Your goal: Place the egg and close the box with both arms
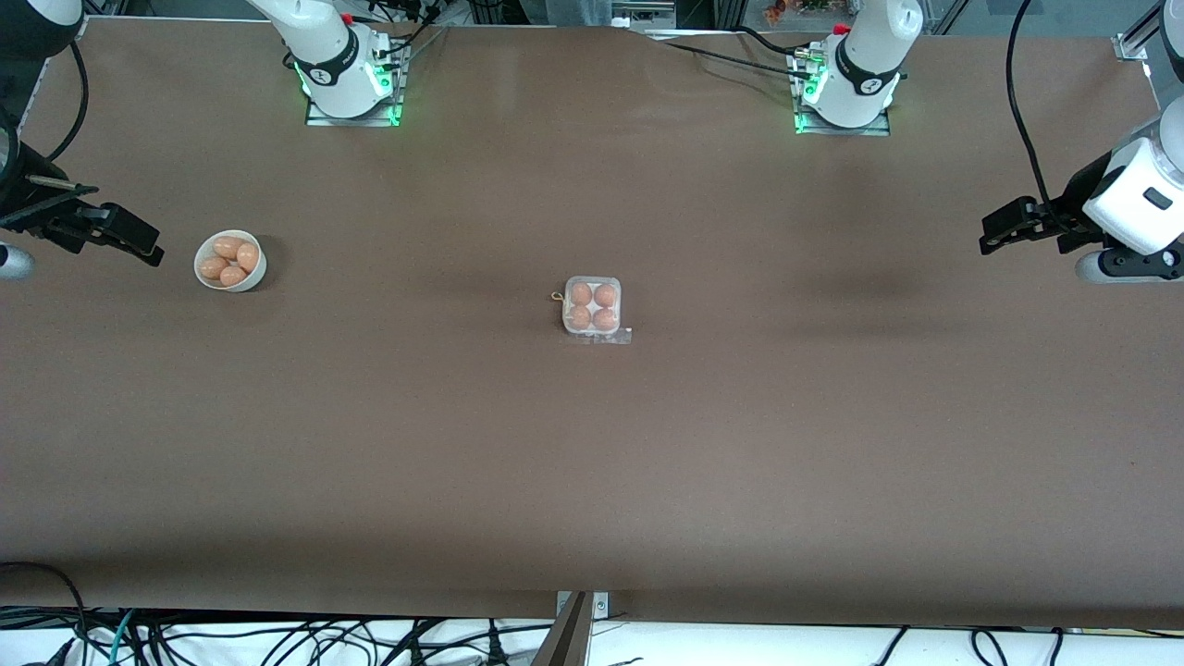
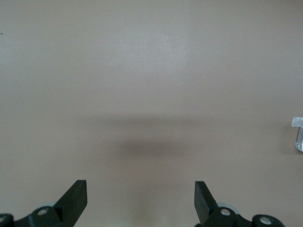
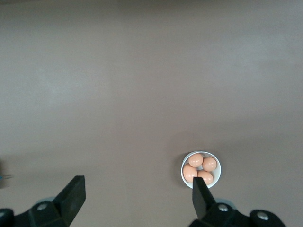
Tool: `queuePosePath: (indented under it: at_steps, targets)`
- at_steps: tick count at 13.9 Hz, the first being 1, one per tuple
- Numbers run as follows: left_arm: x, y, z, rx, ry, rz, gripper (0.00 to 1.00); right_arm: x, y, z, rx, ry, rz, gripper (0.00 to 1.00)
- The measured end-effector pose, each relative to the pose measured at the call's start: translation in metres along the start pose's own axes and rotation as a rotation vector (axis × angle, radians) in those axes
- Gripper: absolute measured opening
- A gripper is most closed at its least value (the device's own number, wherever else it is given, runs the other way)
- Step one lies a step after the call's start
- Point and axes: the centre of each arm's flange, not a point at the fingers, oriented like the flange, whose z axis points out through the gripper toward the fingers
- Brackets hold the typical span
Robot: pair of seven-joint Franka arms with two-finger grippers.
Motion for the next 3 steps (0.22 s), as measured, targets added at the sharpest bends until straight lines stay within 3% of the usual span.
queuePosePath:
  at_steps: [3]
  targets:
    - [-0.0032, -0.0001, -0.0015, 0.000, -0.010, 0.000, 1.00, 0.0000, 0.0000, 0.0000, 0.000, 0.000, 0.000, 1.00]
